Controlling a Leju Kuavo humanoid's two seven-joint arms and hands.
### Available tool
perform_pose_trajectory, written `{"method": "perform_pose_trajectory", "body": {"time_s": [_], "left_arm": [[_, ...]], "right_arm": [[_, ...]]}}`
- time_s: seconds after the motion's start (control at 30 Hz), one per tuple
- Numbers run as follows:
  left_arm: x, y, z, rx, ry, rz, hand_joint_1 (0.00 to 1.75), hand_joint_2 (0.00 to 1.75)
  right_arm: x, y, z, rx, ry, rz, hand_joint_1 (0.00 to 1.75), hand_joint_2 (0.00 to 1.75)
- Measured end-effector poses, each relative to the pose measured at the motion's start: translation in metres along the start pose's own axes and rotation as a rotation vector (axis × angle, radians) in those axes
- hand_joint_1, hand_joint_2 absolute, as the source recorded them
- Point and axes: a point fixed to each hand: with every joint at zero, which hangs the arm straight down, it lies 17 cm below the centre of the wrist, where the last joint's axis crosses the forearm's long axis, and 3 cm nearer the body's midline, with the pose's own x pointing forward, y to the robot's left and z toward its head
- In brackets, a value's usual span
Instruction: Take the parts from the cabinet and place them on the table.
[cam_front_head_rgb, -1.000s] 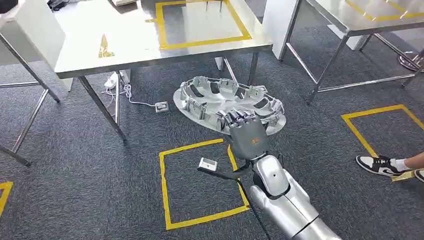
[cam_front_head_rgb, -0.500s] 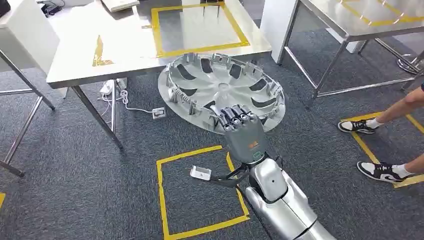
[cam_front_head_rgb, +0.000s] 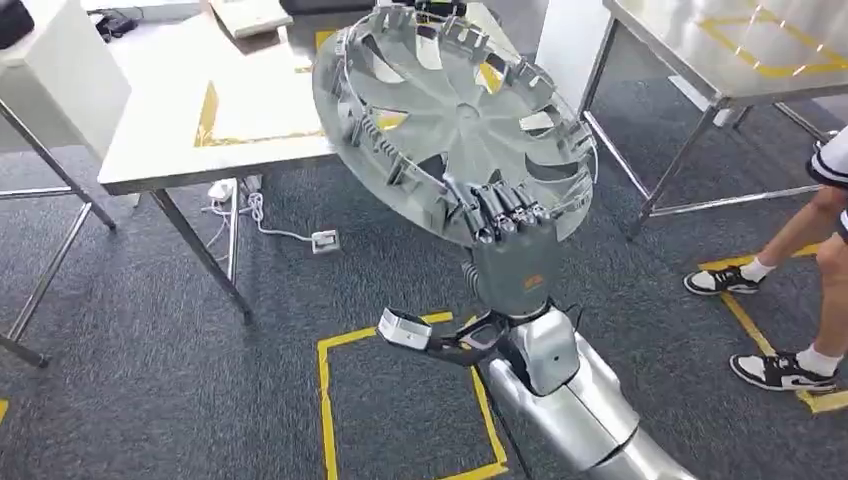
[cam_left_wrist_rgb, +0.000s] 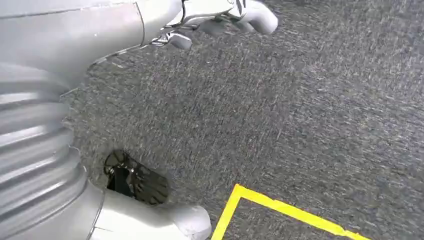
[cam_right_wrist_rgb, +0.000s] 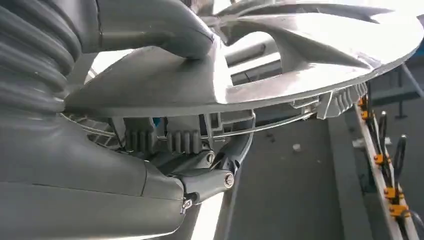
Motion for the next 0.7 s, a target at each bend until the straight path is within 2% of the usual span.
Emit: {"method": "perform_pose_trajectory", "body": {"time_s": [0.53,0.7], "left_arm": [[-0.008,0.004,0.001,0.016,0.035,0.005,0.0,1.75],[-0.007,-0.002,0.002,0.012,0.048,0.007,0.0,1.75]], "right_arm": [[0.008,0.013,0.002,0.049,-0.045,-0.003,1.75,1.75],[-0.001,0.017,-0.012,0.066,-0.061,0.019,1.75,1.75]]}}
